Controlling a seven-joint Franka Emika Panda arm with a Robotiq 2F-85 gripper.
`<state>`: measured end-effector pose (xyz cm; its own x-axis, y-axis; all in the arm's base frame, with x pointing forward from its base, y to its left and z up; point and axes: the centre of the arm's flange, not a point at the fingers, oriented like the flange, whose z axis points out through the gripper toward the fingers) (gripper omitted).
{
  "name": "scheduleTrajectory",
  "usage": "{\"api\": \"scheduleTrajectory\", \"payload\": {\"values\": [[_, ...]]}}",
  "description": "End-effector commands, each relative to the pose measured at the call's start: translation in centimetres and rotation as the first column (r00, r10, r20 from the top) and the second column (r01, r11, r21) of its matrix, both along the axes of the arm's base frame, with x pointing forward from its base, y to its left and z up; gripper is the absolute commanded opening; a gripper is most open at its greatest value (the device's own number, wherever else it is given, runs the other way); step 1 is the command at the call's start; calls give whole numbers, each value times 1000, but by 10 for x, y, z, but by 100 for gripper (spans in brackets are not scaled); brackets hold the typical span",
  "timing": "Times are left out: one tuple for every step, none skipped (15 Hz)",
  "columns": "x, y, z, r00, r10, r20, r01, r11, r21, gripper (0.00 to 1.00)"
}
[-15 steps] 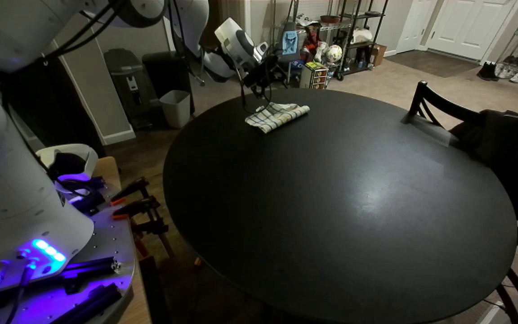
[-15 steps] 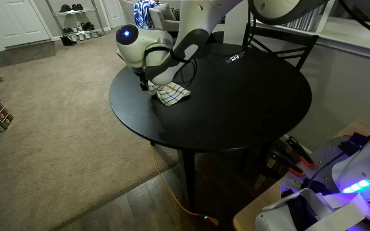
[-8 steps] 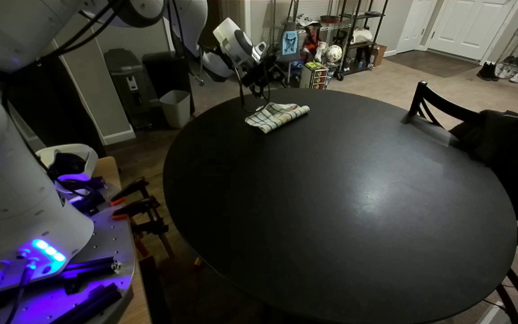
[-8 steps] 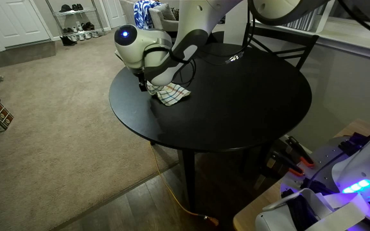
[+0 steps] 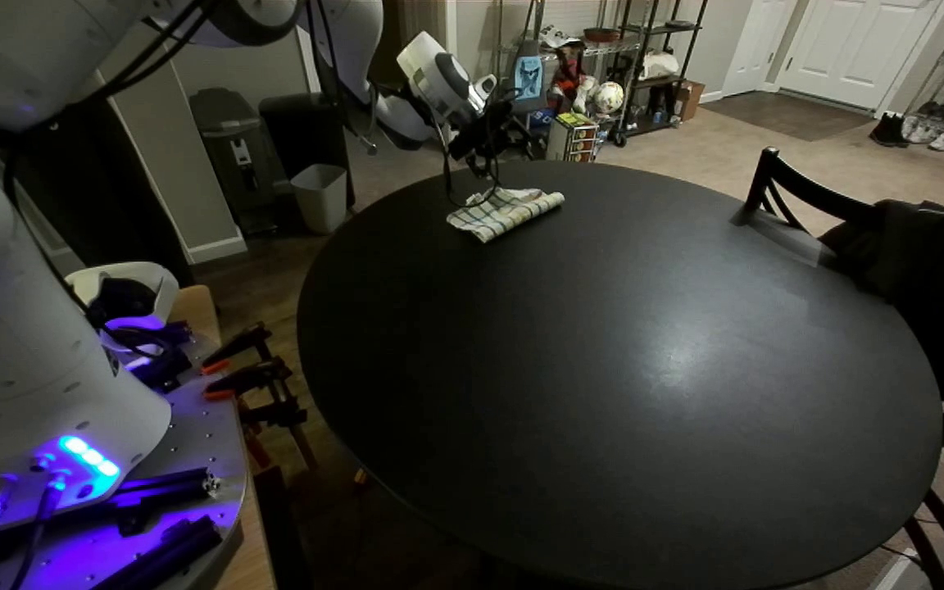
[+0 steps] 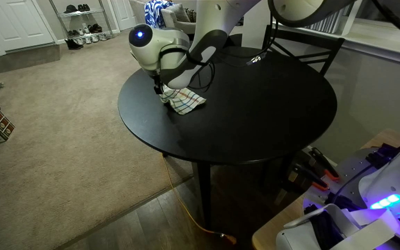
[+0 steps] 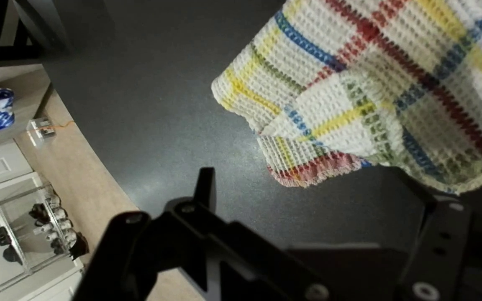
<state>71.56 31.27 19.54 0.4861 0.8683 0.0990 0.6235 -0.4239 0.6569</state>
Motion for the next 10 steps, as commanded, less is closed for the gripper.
{"api": "scheduleTrajectory", "payload": {"values": [[-18, -9, -5, 999, -34, -17, 34, 999, 12, 100], [-21, -10, -9, 999, -42, -28, 42, 999, 12, 100], [-25, -13, -12, 998, -53, -37, 53, 998, 14, 100], [-29, -15, -15, 997, -60, -44, 60, 998, 17, 100], [-33, -16, -17, 996, -72, -47, 72, 997, 15, 100], [-36, -18, -19, 995, -83, -52, 84, 996, 16, 100], [-39, -18, -20, 994, -91, -53, 92, 996, 17, 100], [-40, -18, -21, 994, -97, -55, 98, 995, 18, 100], [-41, -18, -22, 993, -102, -54, 103, 994, 20, 100], [-42, -18, -22, 993, -105, -54, 106, 994, 21, 100]]}}
